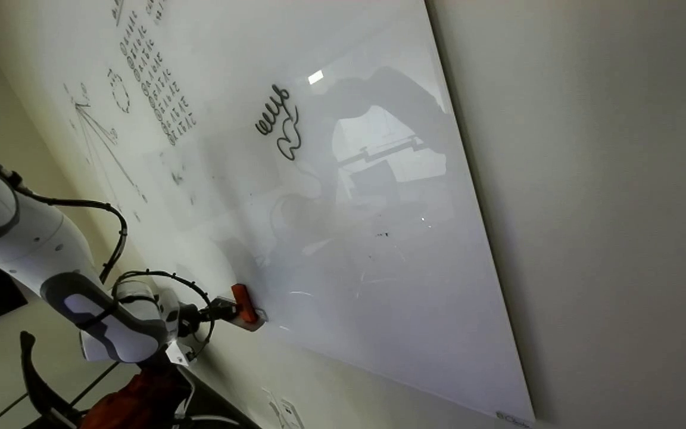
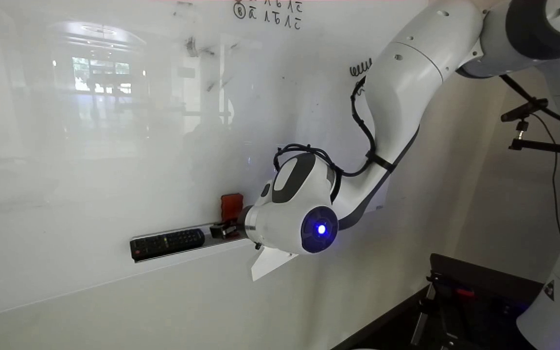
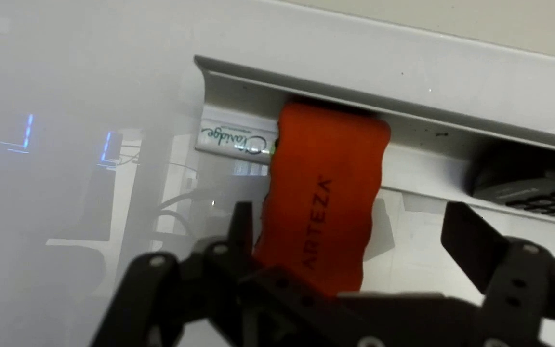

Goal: Erase the scribbles on the whiteboard with the duster

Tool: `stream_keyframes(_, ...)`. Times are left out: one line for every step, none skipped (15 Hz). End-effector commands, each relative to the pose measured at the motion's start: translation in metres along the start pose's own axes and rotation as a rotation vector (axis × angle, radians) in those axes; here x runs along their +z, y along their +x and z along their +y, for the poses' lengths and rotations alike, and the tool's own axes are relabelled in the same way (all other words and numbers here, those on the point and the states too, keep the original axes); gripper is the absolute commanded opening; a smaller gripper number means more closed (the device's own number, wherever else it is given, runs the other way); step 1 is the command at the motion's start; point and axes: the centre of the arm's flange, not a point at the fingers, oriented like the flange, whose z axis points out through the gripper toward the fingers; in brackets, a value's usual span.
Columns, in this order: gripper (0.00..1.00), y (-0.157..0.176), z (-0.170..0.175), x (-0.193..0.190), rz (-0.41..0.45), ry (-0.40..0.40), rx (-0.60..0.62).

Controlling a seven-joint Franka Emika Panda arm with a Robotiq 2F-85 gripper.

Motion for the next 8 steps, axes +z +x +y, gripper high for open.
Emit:
stream_keyframes(1.00,0.0133,0.0153,-0.0052,0.029,0.007,-0.002)
stream_keyframes(1.00,0.0151,0.0166,-0.0033,0.032,0.003,0.000)
stream_keyframes(1.00,0.0167,0.0181,-0.0017,0.033,0.002,0.003)
stream_keyframes(1.00,0.0179,0.0195,-0.0004,0.033,0.001,0.006)
stream_keyframes(1.00,0.0190,0.0206,0.0010,0.035,0.001,0.008)
stream_keyframes(1.00,0.0198,0.0211,0.0022,0.037,0.001,0.009)
stream_keyframes(0.75,0.0199,0.0215,0.0034,0.039,0.001,0.010)
stream_keyframes(0.74,0.0198,0.0216,0.0040,0.041,0.001,0.007)
